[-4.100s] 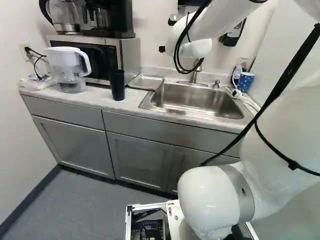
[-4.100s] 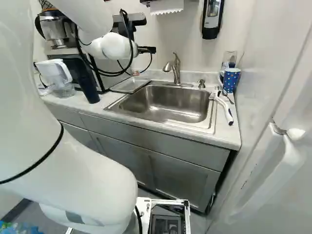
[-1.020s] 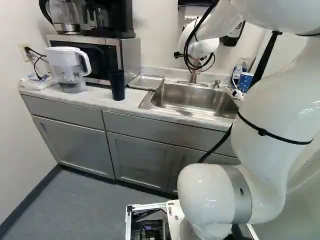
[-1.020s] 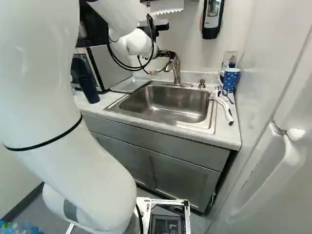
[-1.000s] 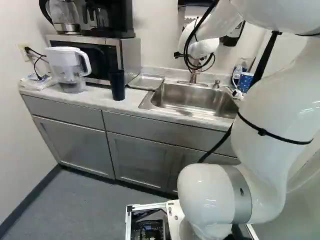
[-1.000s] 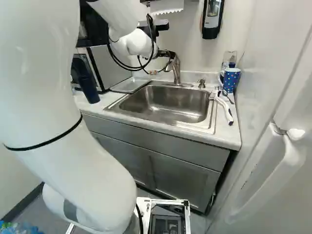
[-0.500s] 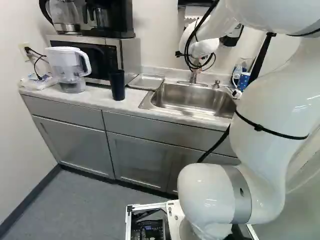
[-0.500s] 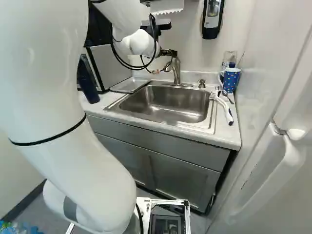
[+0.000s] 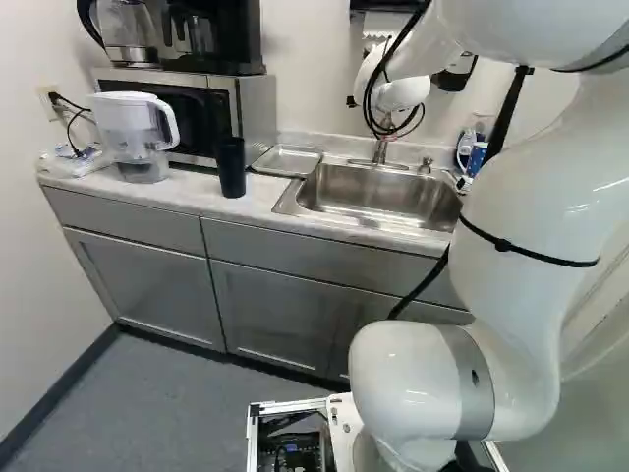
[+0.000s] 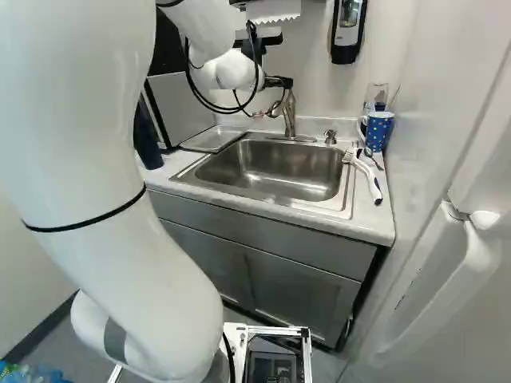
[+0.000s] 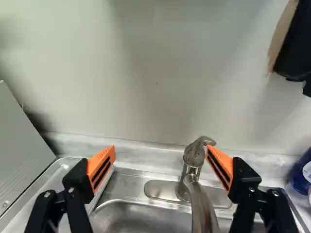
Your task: Rinse the cup and place it in the tray
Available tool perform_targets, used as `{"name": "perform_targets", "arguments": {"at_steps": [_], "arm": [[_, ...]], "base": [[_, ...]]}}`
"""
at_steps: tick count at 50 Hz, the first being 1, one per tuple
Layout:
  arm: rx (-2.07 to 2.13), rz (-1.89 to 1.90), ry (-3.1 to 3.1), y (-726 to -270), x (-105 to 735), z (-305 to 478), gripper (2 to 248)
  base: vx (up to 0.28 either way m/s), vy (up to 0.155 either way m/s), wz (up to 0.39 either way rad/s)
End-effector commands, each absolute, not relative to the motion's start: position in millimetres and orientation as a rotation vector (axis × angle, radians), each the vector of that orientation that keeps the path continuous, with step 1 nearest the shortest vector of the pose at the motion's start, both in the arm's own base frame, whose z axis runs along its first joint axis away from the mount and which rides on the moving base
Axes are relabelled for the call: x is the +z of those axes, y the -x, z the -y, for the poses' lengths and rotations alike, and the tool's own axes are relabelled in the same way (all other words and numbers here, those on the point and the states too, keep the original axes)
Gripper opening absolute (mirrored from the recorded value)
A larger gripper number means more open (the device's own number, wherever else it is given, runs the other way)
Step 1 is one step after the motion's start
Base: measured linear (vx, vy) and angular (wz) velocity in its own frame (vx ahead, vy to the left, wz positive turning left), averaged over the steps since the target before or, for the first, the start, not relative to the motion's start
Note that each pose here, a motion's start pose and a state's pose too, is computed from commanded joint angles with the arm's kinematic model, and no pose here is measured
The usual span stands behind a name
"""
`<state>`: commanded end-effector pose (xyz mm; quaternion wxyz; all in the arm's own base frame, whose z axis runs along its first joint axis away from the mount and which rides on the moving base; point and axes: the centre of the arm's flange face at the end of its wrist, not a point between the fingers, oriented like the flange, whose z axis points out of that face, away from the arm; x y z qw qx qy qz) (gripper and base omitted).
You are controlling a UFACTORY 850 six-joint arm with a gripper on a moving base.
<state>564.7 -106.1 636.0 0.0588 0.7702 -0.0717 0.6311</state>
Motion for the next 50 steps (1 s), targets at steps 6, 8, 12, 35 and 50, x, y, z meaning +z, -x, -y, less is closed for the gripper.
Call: {"name": "perform_targets", "arguments": {"at_steps": [6, 8, 12, 35, 50], "arm": [[1.932, 0.219, -2.312, -569, 637, 109, 247], [1.939, 0.220, -2.304, -571, 638, 110, 247], [1.953, 0.221, -2.289, -575, 639, 112, 247], [1.966, 0.215, -2.281, -603, 638, 115, 247], [1.967, 0.211, -2.283, -601, 638, 112, 247]], "base": [[0.000, 0.000, 0.000], [0.000, 0.000, 0.000], [0.000, 0.000, 0.000], [0.000, 0.000, 0.000], [0.000, 0.000, 0.000]]}}
